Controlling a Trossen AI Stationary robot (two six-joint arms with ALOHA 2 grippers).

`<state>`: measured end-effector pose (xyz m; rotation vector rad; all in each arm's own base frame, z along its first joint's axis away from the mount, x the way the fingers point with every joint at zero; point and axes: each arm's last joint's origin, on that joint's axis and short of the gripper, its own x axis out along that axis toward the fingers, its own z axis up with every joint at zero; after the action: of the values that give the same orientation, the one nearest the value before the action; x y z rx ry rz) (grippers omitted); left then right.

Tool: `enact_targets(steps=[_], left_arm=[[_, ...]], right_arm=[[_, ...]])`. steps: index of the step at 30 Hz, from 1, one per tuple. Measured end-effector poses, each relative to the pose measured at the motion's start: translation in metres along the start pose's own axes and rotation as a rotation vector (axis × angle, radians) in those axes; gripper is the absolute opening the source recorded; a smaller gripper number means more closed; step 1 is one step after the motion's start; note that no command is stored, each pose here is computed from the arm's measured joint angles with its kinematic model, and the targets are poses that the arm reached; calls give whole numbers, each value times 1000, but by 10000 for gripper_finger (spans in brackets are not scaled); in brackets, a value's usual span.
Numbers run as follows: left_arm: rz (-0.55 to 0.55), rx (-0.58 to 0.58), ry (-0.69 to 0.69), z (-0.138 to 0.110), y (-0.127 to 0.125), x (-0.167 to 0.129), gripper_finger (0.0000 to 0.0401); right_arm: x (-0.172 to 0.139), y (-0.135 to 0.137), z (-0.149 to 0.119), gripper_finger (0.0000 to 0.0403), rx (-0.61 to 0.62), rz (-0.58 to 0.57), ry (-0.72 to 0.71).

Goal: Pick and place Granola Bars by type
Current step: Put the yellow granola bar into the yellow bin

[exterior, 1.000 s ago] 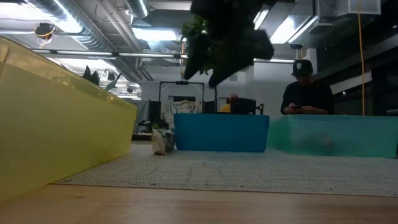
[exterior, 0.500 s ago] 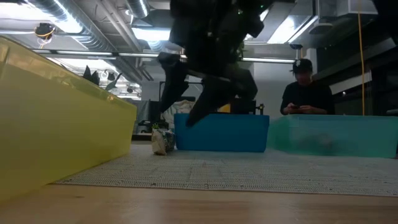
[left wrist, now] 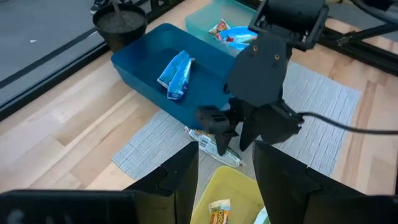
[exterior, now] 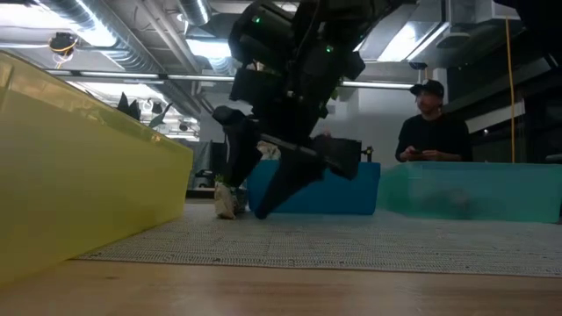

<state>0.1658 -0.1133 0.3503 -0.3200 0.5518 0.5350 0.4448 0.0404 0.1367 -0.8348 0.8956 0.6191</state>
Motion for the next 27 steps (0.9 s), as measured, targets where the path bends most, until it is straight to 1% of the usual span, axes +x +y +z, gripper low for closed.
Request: enact_targets(steps=[4, 8, 12, 16, 18, 20, 24, 27], left_arm=[[0, -10, -1, 0, 0, 0, 143], [-1, -30, 2, 0, 0, 0, 143], [-1, -30, 2, 0, 0, 0, 143], [-1, -30, 3, 0, 0, 0, 144], [-2, -30, 5, 0, 0, 0, 143], [-3, -30, 7, 0, 0, 0, 143], [-4, -10, 9, 0, 0, 0, 143], [-4, -4, 11, 0, 0, 0, 144]], right_arm=[[1, -1, 0, 202, 1, -7, -2], [1, -3, 0, 137, 0, -51, 14], [1, -4, 1, 72, 2, -65, 20], [-6, -5, 6, 21, 1, -108, 51], [-17, -11, 12, 10, 28, -158, 70], [-32, -21, 20, 11, 78, -186, 50], [-67, -45, 32, 23, 237, -250, -5], [-101, -63, 38, 19, 374, -306, -63]])
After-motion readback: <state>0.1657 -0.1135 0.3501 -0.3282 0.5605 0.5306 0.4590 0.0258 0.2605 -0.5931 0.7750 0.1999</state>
